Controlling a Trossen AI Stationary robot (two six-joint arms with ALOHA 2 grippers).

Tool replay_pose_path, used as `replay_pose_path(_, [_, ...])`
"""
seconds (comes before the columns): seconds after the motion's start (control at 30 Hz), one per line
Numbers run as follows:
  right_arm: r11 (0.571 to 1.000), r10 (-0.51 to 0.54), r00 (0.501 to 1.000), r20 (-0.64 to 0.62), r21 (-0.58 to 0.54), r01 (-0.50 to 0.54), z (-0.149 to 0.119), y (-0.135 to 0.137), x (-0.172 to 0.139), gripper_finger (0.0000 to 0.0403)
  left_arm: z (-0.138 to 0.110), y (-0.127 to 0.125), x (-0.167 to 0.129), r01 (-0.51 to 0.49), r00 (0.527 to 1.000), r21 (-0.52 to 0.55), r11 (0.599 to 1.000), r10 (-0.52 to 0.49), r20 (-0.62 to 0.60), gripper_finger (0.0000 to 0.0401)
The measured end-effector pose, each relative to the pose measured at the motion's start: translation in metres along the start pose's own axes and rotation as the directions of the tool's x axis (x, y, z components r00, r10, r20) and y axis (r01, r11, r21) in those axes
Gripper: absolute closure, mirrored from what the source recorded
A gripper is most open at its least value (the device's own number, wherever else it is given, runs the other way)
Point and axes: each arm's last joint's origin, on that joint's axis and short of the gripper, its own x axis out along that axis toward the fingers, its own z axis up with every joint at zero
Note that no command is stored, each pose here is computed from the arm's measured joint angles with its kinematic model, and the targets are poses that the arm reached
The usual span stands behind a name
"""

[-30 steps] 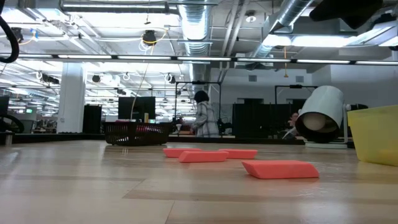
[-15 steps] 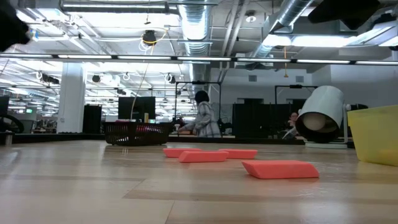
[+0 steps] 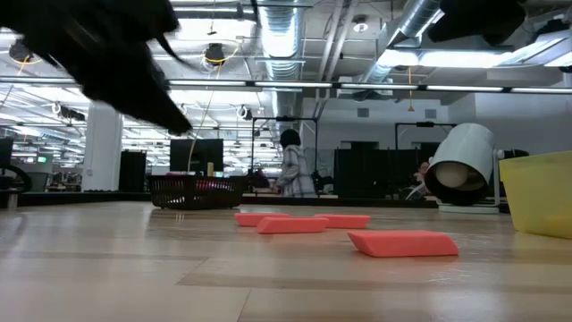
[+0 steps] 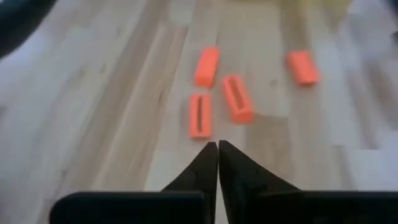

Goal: Pick & Place School Supplies
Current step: Put the orange eraser into the bottom black basket

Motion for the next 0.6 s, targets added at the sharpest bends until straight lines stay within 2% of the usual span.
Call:
replay_pose_path(0.1, [1.000,0.012,1.000,-0.014,-0.025,-0.012,0.001,-0.001,0.002,0.0244,-0.002,0.014,0.026,0.028,0.998,-0.026,0.999,-0.030,-0.062,0.0379])
replay_pose_path(0.17, [0.999,0.018,1.000,-0.022,-0.035,-0.019,0.001,-0.002,0.003,0.0244,-0.002,0.019,0.041,0.060,0.997,-0.014,0.998,-0.061,-0.046,0.0375])
replay_pose_path(0.27, [0.998,0.024,0.999,-0.028,-0.059,-0.025,0.002,-0.003,0.004,0.0244,0.005,0.018,0.057,0.091,0.992,0.037,0.995,-0.094,0.089,0.0381])
replay_pose_path(0.4, [0.996,0.019,0.999,-0.028,-0.091,-0.022,0.003,-0.004,0.005,0.0244,0.022,0.018,0.066,0.080,0.941,0.159,0.984,-0.127,0.313,0.0398])
replay_pose_path(0.5, [0.993,0.020,0.999,-0.029,-0.117,-0.023,0.002,-0.004,0.004,0.0244,0.026,0.031,0.072,0.107,0.931,0.186,0.977,-0.164,0.325,0.0394])
replay_pose_path(0.6, [0.991,0.017,0.999,-0.028,-0.129,-0.021,0.003,-0.004,0.005,0.0244,0.028,0.053,0.079,0.136,0.941,0.119,0.984,-0.166,0.294,0.0387])
